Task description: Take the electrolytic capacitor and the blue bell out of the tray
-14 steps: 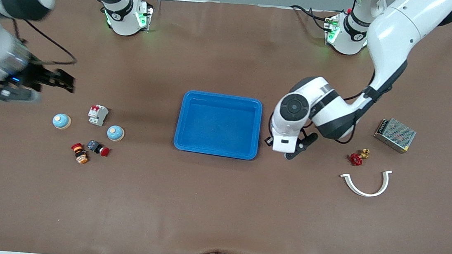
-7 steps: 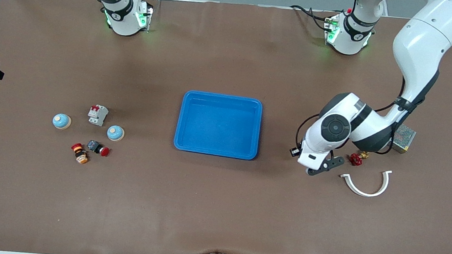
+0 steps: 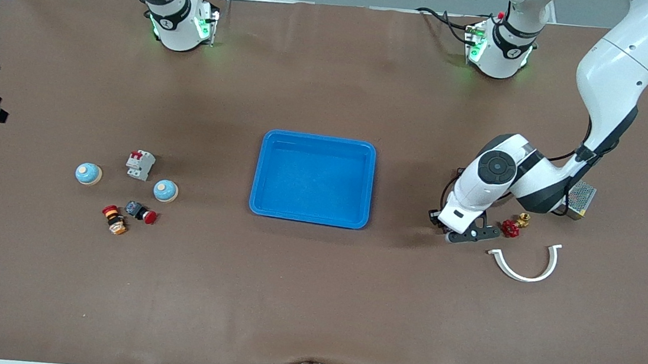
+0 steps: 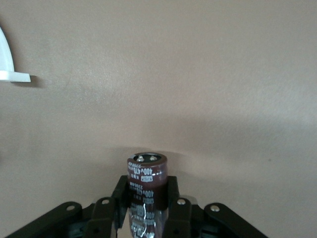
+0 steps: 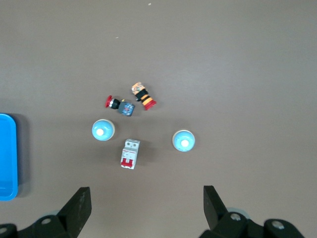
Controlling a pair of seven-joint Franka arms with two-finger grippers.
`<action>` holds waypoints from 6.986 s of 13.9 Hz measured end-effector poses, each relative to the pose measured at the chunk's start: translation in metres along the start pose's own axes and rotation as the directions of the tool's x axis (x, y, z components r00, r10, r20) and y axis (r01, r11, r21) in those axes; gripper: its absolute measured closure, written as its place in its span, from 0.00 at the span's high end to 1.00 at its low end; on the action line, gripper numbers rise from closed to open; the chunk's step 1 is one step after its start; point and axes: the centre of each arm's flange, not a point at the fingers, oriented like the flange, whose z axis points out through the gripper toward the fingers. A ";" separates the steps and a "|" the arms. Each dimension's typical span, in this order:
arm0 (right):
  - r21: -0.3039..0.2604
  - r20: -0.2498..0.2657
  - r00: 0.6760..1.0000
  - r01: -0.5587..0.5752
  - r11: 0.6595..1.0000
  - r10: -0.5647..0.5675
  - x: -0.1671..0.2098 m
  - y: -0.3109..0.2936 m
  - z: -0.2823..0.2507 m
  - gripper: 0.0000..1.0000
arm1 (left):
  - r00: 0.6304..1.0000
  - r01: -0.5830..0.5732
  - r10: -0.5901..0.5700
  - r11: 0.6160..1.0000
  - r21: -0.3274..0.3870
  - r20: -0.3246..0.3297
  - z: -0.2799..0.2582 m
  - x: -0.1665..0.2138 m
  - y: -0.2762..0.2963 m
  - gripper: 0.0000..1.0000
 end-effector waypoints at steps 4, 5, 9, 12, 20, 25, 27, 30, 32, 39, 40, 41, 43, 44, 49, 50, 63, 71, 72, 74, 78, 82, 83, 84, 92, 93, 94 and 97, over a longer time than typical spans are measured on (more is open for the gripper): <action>-0.012 -0.017 0.999 -0.043 0.999 0.043 0.007 0.010 -0.006 1.00 | 0.996 -0.086 0.086 0.996 0.004 0.011 0.000 -0.004 -0.008 0.35; -0.012 -0.022 0.999 -0.048 0.999 0.048 0.007 0.012 -0.009 1.00 | 0.994 -0.106 0.106 0.994 0.012 0.019 0.001 -0.005 -0.010 0.35; -0.003 -0.023 1.000 -0.022 1.000 0.022 0.010 0.000 -0.010 1.00 | 0.974 -0.210 0.206 0.977 0.038 0.092 -0.011 -0.009 -0.037 0.35; 0.000 -0.022 1.000 0.001 1.000 -0.001 0.012 -0.013 -0.009 1.00 | 0.965 -0.242 0.235 0.969 0.048 0.119 -0.013 -0.011 -0.045 0.35; 0.000 -0.026 1.000 0.002 1.000 -0.002 0.012 -0.014 -0.010 1.00 | 0.962 -0.252 0.246 0.967 0.036 0.122 -0.009 -0.017 -0.041 0.35; -0.012 -0.068 0.998 -0.002 1.000 0.002 0.015 -0.010 -0.021 1.00 | 0.957 -0.280 0.276 0.960 0.030 0.085 0.001 -0.015 -0.042 0.35; -0.015 -0.101 0.995 -0.017 1.000 0.015 0.017 -0.002 -0.024 1.00 | 0.957 -0.283 0.280 0.959 0.030 0.074 0.005 -0.012 -0.047 0.35; -0.002 -0.118 0.991 -0.059 0.998 0.058 0.021 -0.002 -0.023 1.00 | 0.963 -0.266 0.265 0.963 0.031 0.045 0.009 -0.010 -0.049 0.35; 0.010 -0.136 0.981 -0.135 0.991 0.135 0.025 -0.009 -0.022 1.00 | 0.968 -0.252 0.251 0.967 0.048 0.027 0.014 -0.011 -0.046 0.35; 0.014 -0.142 0.976 -0.163 0.987 0.163 0.026 -0.010 -0.023 1.00 | 0.970 -0.244 0.243 0.968 0.050 0.018 0.014 -0.011 -0.042 0.35; 0.014 -0.142 0.976 -0.163 0.986 0.164 0.026 -0.010 -0.023 1.00 | 0.970 -0.243 0.243 0.969 0.050 0.017 0.013 -0.010 -0.042 0.35; 0.014 -0.142 0.976 -0.164 0.986 0.164 0.026 -0.010 -0.023 1.00 | 0.970 -0.243 0.242 0.969 0.049 0.017 0.013 -0.010 -0.041 0.35; 0.014 -0.142 0.976 -0.164 0.986 0.164 0.026 -0.010 -0.023 1.00 | 0.971 -0.239 0.239 0.970 0.048 0.017 0.014 -0.009 -0.042 0.35; 0.014 -0.142 0.976 -0.164 0.986 0.164 0.026 -0.010 -0.023 1.00 | 0.971 -0.239 0.238 0.970 0.048 0.017 0.014 -0.009 -0.042 0.35; 0.014 -0.145 0.975 -0.171 0.985 0.171 0.026 -0.009 -0.025 1.00 | 0.973 -0.231 0.230 0.972 0.047 0.015 0.014 -0.008 -0.042 0.35; 0.015 -0.147 0.974 -0.175 0.984 0.175 0.026 -0.007 -0.026 1.00 | 0.975 -0.224 0.223 0.973 0.047 0.015 0.014 -0.008 -0.042 0.35; 0.027 -0.167 0.975 -0.147 0.989 0.149 0.035 -0.023 -0.035 1.00 | 0.993 -0.116 0.114 0.991 0.067 0.026 0.019 -0.016 -0.026 1.00; 0.027 -0.172 0.974 -0.145 0.989 0.147 0.035 -0.024 -0.036 1.00 | 0.990 -0.078 0.058 0.985 0.152 0.132 -0.007 0.023 -0.048 1.00; 0.027 -0.172 0.974 -0.146 0.989 0.148 0.035 -0.024 -0.036 1.00 | 0.987 -0.069 0.047 0.987 0.144 0.154 -0.020 0.035 -0.051 1.00; 0.027 -0.172 0.974 -0.146 0.989 0.148 0.035 -0.024 -0.036 1.00 | 0.983 -0.055 0.032 0.990 0.127 0.179 -0.049 0.057 -0.054 1.00; 0.027 -0.174 0.973 -0.148 0.989 0.150 0.035 -0.022 -0.037 1.00 | 0.983 -0.032 0.012 0.994 0.107 0.181 -0.079 0.083 -0.062 1.00; 0.027 -0.175 0.973 -0.148 0.989 0.150 0.035 -0.022 -0.037 1.00 | 0.984 -0.026 0.008 0.995 0.094 0.180 -0.096 0.100 -0.076 1.00; 0.027 -0.175 0.973 -0.148 0.989 0.150 0.035 -0.022 -0.038 1.00 | 0.984 -0.022 0.007 0.996 0.084 0.178 -0.101 0.105 -0.082 1.00; 0.027 -0.176 0.973 -0.148 0.989 0.151 0.035 -0.022 -0.038 1.00 | 0.984 -0.022 0.007 0.997 0.078 0.179 -0.107 0.110 -0.090 1.00; 0.027 -0.175 0.973 -0.146 0.989 0.149 0.036 -0.023 -0.037 1.00 | 0.976 -0.022 0.000 0.995 0.097 0.219 -0.135 0.130 -0.139 1.00; 0.027 -0.175 0.973 -0.146 0.989 0.149 0.036 -0.023 -0.037 1.00 | 0.975 -0.033 0.013 0.996 0.083 0.224 -0.140 0.131 -0.145 1.00; 0.027 -0.175 0.973 -0.146 0.989 0.148 0.036 -0.023 -0.037 1.00 | 0.972 -0.049 0.031 0.996 0.072 0.232 -0.148 0.132 -0.154 1.00; 0.027 -0.176 0.973 -0.146 0.989 0.149 0.036 -0.023 -0.037 1.00 | 0.960 -0.096 0.078 0.994 0.056 0.267 -0.175 0.138 -0.186 1.00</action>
